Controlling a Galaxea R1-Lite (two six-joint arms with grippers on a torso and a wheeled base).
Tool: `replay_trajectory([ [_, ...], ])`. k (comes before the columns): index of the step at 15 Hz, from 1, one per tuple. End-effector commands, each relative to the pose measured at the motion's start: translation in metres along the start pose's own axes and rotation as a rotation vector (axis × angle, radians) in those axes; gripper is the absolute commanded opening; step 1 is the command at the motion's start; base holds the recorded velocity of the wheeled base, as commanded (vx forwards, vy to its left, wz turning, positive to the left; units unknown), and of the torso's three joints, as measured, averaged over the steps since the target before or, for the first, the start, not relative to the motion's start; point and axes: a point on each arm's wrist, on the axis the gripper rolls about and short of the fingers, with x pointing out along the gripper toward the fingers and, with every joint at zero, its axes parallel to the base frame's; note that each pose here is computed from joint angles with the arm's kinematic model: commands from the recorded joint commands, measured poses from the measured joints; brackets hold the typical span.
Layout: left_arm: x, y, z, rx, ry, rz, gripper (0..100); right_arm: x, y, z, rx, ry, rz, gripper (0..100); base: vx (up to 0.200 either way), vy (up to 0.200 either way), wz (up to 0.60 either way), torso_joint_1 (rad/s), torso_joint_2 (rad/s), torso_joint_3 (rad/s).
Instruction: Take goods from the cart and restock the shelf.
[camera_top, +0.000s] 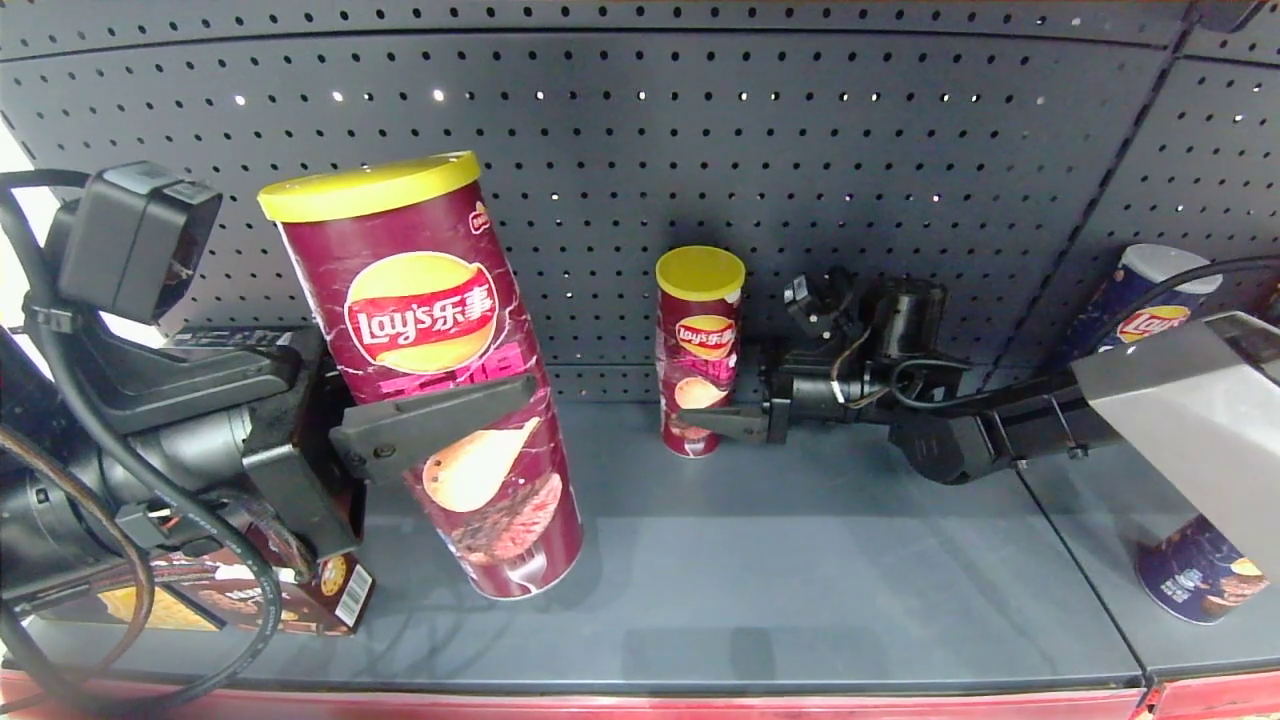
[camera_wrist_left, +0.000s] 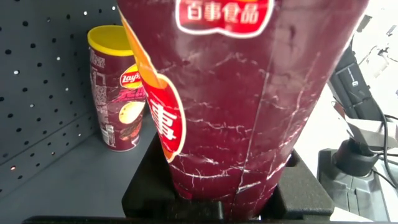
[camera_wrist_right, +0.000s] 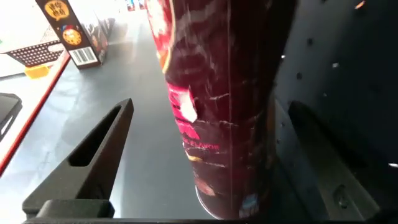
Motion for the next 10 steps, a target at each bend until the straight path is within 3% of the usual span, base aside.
replay_trajectory([
  [1,-0.003,0.003,-0.001,-0.002,0.003,0.014,0,0.004,-0.002,-0.01,0.013,0.008,0.005,100,0.0,0.0,0.0,0.0,0.0,0.0],
  [10,-0.003,0.003,-0.002,-0.004,0.005,0.017,0,0.017,-0.009,-0.014,0.005,-0.004,0.006,100,0.0,0.0,0.0,0.0,0.0,0.0],
])
